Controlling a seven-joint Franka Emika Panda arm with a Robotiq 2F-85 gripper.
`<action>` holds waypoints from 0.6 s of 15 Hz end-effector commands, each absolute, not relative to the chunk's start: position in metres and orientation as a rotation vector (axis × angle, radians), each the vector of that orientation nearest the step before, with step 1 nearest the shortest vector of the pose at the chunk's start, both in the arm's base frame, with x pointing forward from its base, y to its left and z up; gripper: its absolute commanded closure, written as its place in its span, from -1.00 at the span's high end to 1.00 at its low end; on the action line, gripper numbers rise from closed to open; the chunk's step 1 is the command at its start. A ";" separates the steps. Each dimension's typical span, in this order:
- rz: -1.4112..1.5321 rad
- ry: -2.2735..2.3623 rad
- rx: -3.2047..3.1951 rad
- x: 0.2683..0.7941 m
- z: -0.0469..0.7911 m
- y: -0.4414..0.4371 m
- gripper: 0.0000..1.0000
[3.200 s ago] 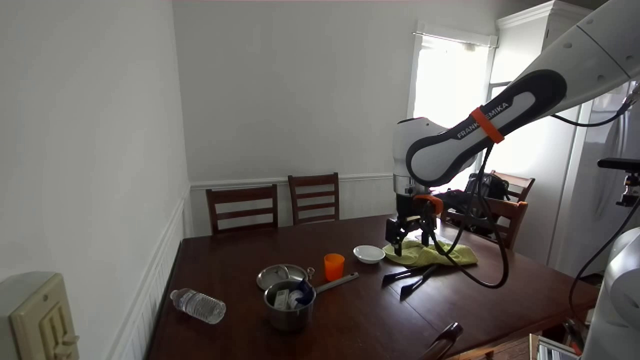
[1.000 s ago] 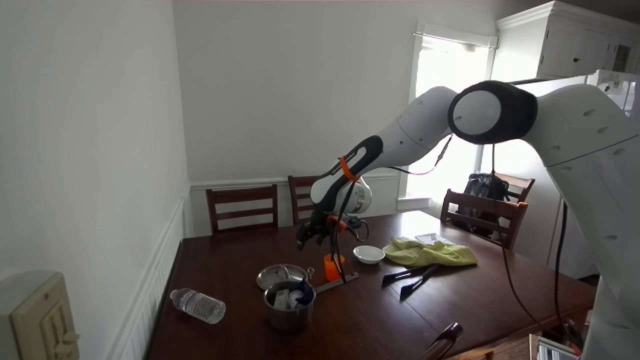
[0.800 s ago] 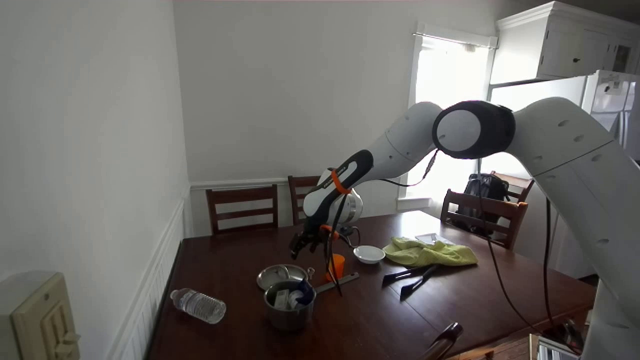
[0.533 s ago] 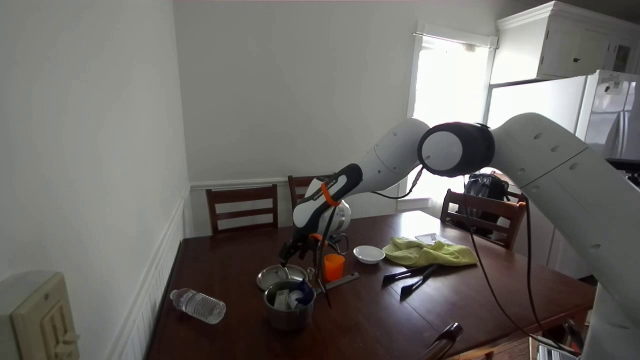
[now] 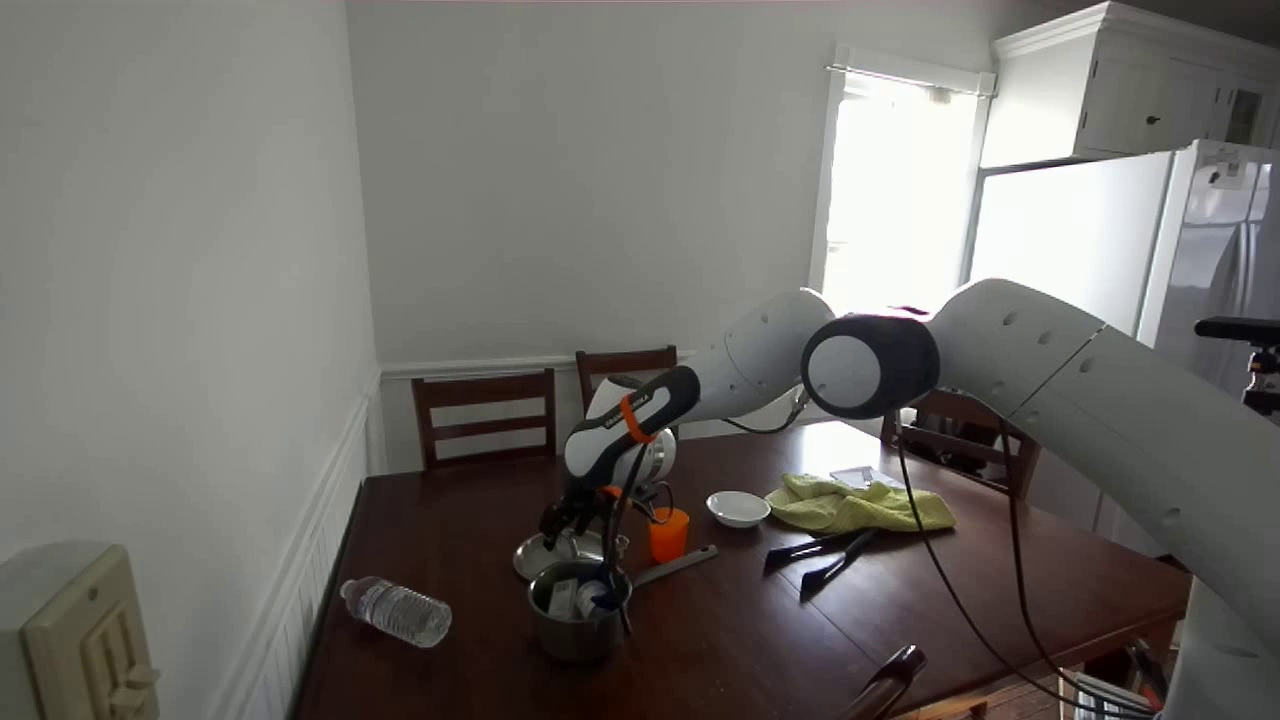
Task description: Put the silver lid on the pot
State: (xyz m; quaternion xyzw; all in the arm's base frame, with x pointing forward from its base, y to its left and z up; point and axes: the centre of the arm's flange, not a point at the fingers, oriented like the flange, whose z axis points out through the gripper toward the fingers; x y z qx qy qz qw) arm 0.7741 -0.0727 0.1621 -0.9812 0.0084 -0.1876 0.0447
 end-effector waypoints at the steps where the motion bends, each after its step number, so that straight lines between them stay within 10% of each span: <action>1: -0.544 0.023 -3.014 0.806 0.156 -0.070 0.12; 9: -0.485 0.073 -3.079 0.803 0.171 -0.074 -0.96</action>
